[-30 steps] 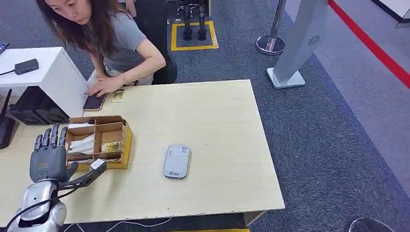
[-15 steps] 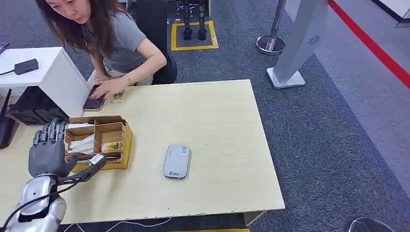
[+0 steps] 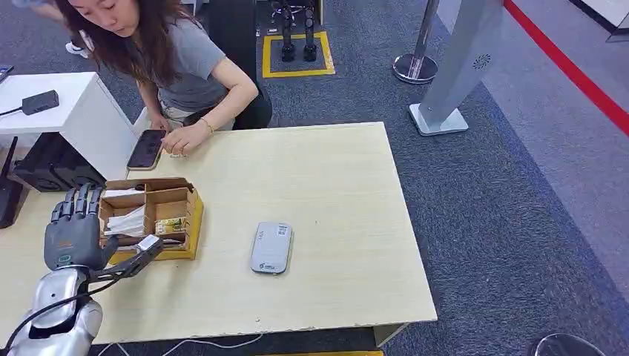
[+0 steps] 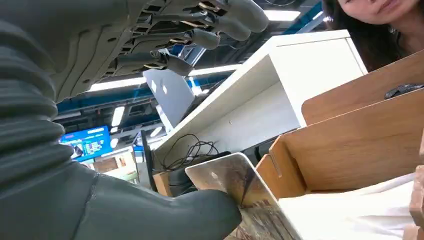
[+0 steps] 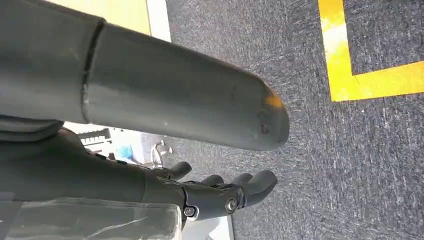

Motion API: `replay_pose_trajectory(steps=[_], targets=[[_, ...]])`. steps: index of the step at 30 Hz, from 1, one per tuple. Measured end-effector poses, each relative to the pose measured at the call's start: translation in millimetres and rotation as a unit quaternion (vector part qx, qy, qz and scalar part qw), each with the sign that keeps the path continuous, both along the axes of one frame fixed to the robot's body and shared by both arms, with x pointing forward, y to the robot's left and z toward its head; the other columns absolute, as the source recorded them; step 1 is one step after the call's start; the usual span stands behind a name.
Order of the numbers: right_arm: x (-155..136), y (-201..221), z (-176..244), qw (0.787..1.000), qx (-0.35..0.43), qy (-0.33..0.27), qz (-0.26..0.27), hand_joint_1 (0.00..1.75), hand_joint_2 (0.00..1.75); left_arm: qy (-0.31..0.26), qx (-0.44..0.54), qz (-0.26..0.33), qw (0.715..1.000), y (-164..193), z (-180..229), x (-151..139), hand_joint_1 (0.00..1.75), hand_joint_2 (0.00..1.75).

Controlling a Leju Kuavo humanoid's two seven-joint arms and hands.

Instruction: Pass the card to the sensor for recognition and then transmit it.

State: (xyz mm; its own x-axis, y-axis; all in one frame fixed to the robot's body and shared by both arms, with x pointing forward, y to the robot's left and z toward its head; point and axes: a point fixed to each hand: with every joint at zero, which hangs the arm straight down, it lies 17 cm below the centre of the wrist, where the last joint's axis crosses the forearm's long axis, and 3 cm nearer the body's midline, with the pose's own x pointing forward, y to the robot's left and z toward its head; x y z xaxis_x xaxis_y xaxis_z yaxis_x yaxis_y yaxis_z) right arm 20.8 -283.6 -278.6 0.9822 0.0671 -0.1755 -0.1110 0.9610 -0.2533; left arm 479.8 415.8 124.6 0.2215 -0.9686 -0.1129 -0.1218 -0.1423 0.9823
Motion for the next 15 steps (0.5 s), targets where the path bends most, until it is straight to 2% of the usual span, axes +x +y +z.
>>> replay_pose_trajectory(steps=[4, 8, 13, 15], targets=[[0, 0, 0, 1.000, 0.000, 0.000, 0.000, 0.00, 0.00, 0.000, 0.000, 0.000, 1.000, 0, 0, 0, 0.16, 1.75], [0, 0, 0, 1.000, -0.001, 0.000, 0.000, 0.00, 0.00, 0.000, 0.000, 0.000, 1.000, 0, 0, 0, 0.28, 1.75], [0, -1, 0, 1.000, -0.002, 0.000, 0.000, 0.00, 0.00, 0.003, -0.005, -0.001, 1.000, -4, -2, 1, 0.26, 1.75], [-14, -5, 4, 0.999, -0.013, 0.041, 0.003, 0.00, 0.00, 0.022, -0.020, -0.004, 1.000, -7, -16, -3, 0.24, 1.75]])
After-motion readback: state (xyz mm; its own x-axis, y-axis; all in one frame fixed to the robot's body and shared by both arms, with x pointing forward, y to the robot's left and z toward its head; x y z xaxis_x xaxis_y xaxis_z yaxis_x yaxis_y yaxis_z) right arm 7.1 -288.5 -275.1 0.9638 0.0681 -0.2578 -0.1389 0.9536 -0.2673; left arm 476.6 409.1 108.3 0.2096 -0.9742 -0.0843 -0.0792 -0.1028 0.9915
